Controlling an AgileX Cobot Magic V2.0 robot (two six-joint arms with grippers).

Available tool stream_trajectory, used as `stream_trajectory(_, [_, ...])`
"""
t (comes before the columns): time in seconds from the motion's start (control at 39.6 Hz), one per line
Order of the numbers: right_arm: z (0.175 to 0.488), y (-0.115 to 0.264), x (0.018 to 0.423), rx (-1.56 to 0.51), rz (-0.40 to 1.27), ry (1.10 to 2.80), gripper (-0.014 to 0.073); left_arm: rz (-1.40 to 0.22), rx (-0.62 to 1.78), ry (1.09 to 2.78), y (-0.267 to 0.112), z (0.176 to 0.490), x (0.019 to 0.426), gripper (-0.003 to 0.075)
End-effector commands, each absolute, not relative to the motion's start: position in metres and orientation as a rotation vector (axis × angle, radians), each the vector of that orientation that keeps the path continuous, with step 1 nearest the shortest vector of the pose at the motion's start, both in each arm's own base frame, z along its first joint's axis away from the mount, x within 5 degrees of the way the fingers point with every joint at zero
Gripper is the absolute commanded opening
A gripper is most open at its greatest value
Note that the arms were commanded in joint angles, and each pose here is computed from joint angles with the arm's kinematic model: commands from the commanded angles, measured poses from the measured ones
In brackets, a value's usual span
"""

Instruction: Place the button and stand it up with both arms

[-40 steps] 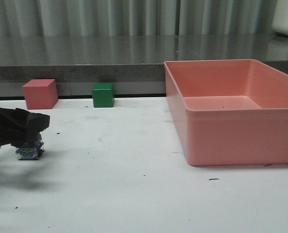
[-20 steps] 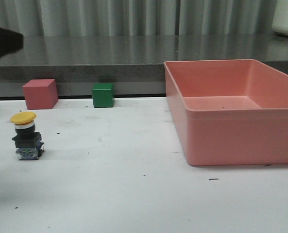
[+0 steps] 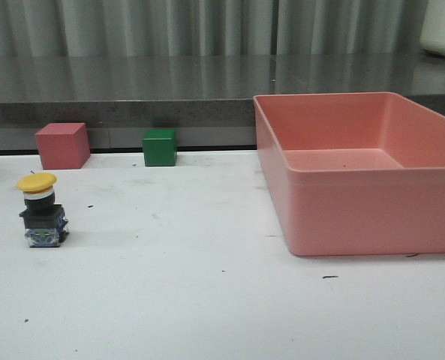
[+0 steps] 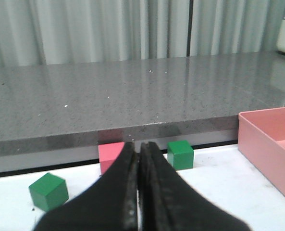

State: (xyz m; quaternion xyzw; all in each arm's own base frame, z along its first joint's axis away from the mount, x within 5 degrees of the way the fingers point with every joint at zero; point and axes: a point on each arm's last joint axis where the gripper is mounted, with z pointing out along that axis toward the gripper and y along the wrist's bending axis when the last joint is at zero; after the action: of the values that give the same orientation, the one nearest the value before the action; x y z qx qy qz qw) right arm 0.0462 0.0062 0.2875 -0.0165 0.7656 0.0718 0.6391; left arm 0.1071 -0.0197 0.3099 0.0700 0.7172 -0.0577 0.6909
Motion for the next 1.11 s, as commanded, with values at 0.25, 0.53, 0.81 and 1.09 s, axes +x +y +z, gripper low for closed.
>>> stream_trajectory(0.25, [0.303,0.006,0.047,-0.044,0.151,1.643,-0.0069,-0.237,0.023,1.531,-0.006,0.319,0.042,-0.0020])
stream_trajectory(0.53, [0.303,0.006,0.047,-0.044,0.151,1.643,-0.0069,-0.241,0.020,1.482,-0.003,0.321,0.031,-0.0020])
stream_trajectory(0.81, [0.303,0.006,0.047,-0.044,0.151,1.643,-0.0069,-0.241,0.020,1.482,-0.003,0.321,0.031,-0.0020])
stream_trajectory(1.09, [0.303,0.006,0.047,-0.044,0.151,1.643,-0.0069,-0.237,0.022,1.479,-0.003,0.321,0.031,-0.0020])
